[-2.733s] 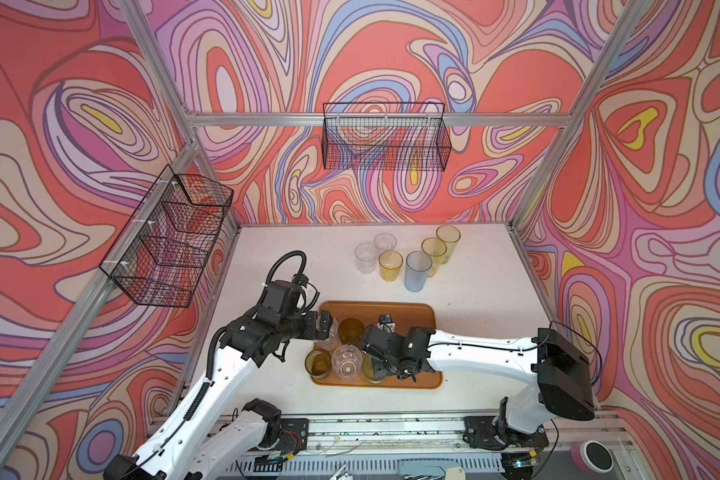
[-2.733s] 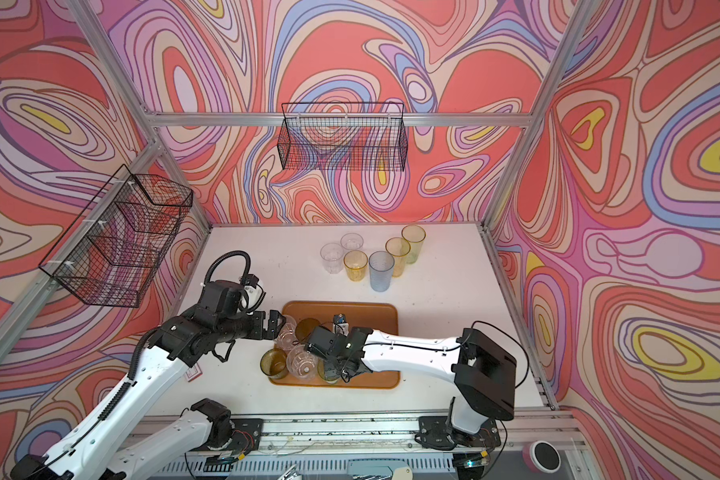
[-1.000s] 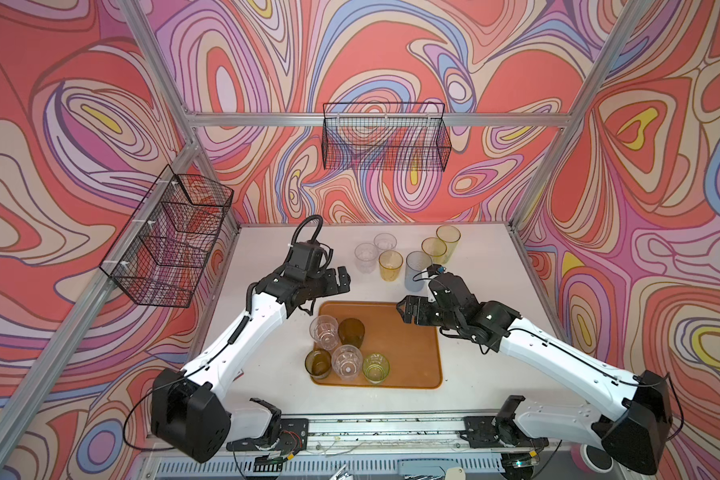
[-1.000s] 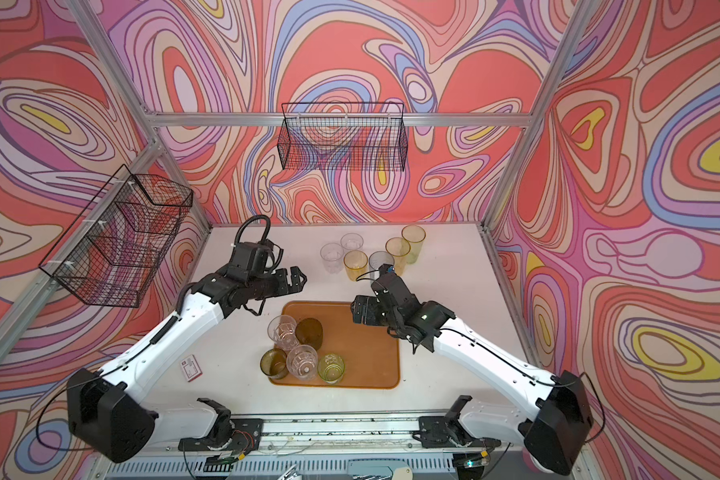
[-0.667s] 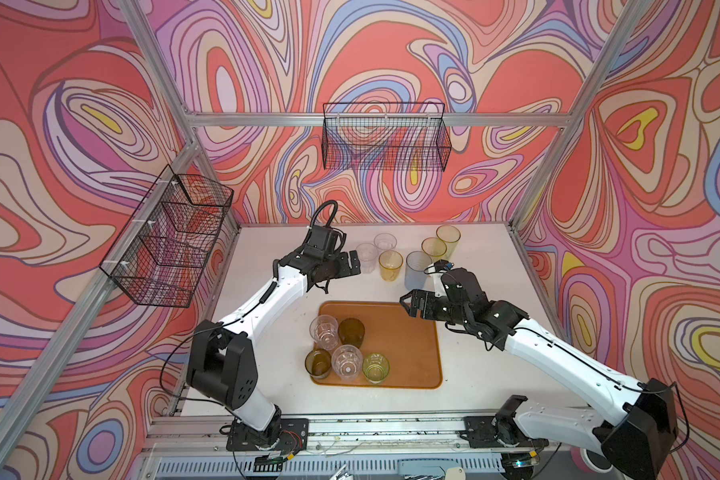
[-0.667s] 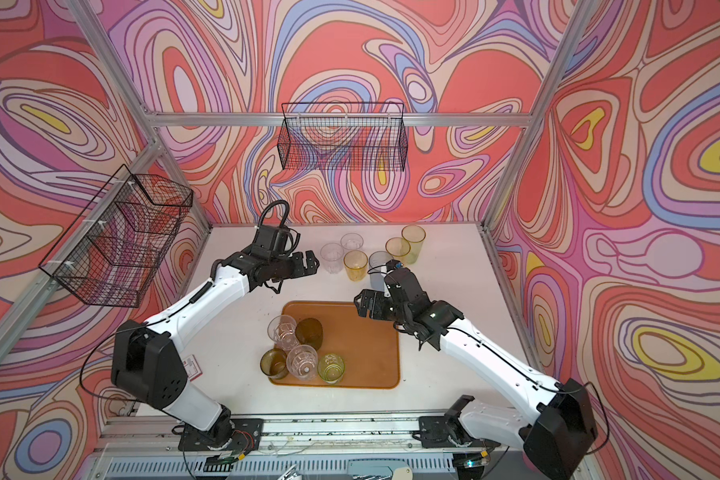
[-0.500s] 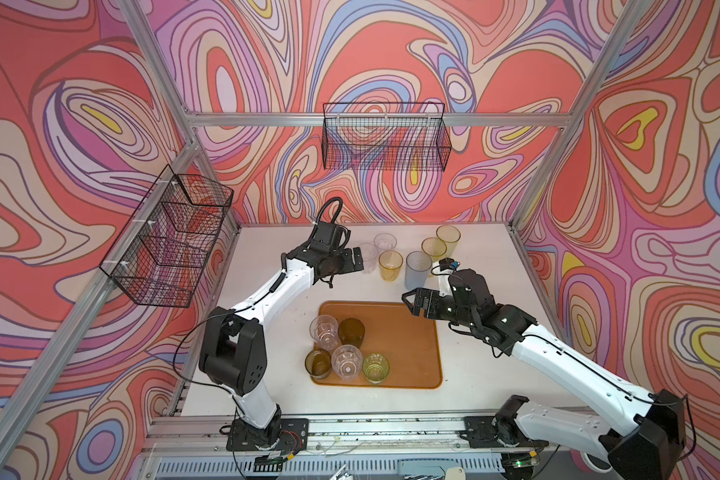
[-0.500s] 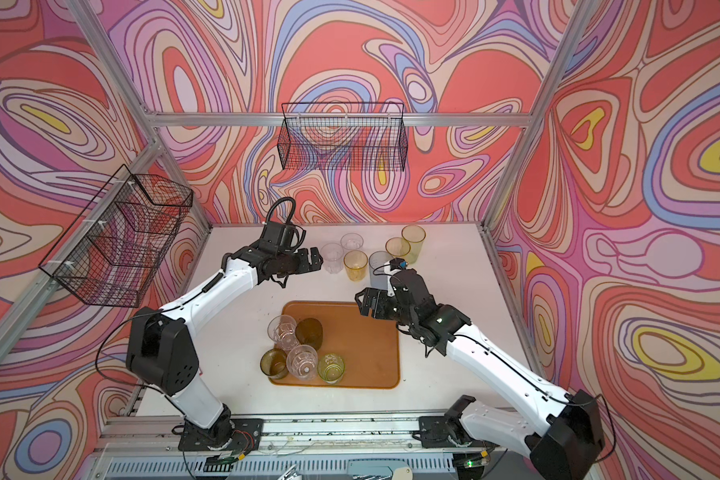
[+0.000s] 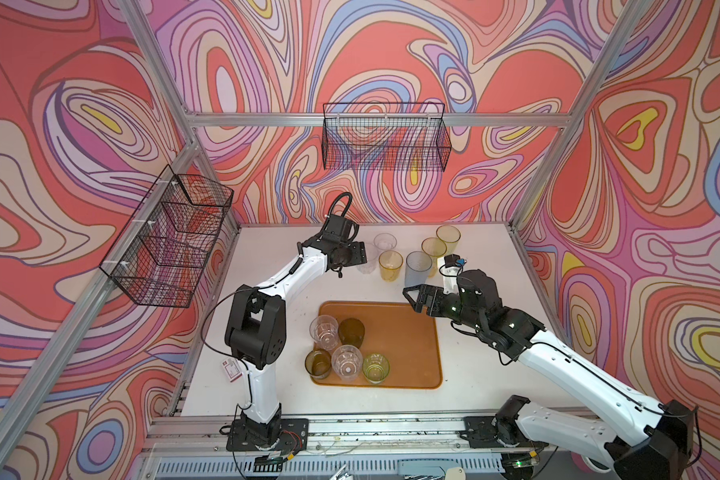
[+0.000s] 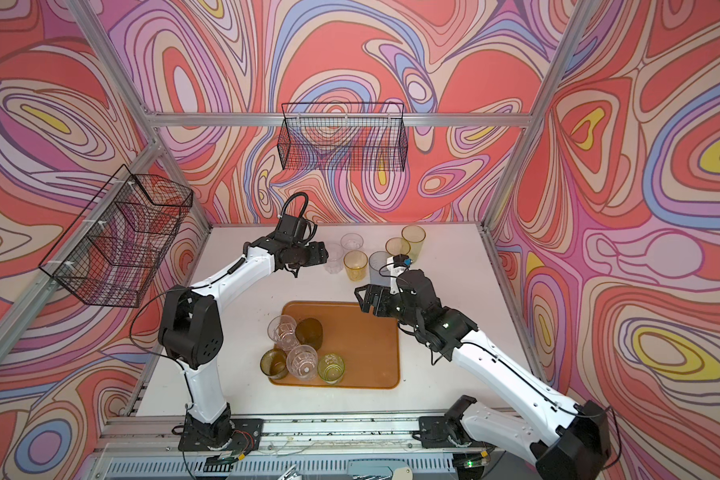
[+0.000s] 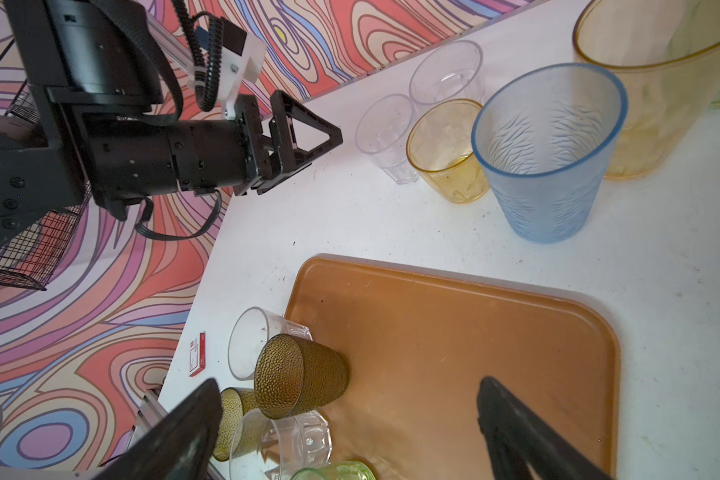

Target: Place the glasses into the tray

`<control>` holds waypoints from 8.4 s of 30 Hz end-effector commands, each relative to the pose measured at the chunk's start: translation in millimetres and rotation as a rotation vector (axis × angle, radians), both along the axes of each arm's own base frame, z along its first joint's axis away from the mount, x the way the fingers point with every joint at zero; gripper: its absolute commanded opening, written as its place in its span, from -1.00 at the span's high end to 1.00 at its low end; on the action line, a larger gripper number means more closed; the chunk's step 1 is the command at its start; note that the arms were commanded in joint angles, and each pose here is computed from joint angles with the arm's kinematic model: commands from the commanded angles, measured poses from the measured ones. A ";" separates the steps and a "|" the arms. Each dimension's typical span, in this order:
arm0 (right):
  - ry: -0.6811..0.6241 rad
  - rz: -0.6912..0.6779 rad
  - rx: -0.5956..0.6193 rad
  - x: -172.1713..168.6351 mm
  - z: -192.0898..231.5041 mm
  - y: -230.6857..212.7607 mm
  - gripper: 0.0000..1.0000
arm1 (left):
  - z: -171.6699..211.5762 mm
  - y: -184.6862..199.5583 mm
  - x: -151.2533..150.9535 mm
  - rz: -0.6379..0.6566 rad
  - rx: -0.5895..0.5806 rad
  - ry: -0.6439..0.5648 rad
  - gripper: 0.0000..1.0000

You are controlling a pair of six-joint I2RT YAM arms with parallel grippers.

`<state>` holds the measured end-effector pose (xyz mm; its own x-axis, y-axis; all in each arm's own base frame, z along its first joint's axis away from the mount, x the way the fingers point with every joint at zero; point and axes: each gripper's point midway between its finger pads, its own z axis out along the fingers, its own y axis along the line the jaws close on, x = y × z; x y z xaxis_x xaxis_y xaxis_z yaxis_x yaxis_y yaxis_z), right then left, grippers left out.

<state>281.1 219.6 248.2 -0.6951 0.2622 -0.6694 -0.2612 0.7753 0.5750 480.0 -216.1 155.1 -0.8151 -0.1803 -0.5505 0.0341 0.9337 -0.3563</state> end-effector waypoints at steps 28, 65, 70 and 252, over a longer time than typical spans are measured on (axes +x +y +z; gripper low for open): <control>0.037 -0.032 0.039 3.2 -16.6 0.4 -0.97 | -40.5 10.2 47.3 0.035 0.116 0.049 0.02; 0.092 -0.085 0.034 8.7 -27.6 -2.3 -0.96 | -64.5 17.6 49.3 0.043 0.160 0.097 0.45; 0.101 -0.088 0.030 9.6 -29.3 -1.7 -0.97 | -69.7 13.6 51.1 0.036 0.150 0.112 0.49; 0.130 -0.306 0.109 -16.2 -79.8 -52.4 -0.97 | -52.4 -39.6 -221.8 -0.334 0.439 0.270 1.00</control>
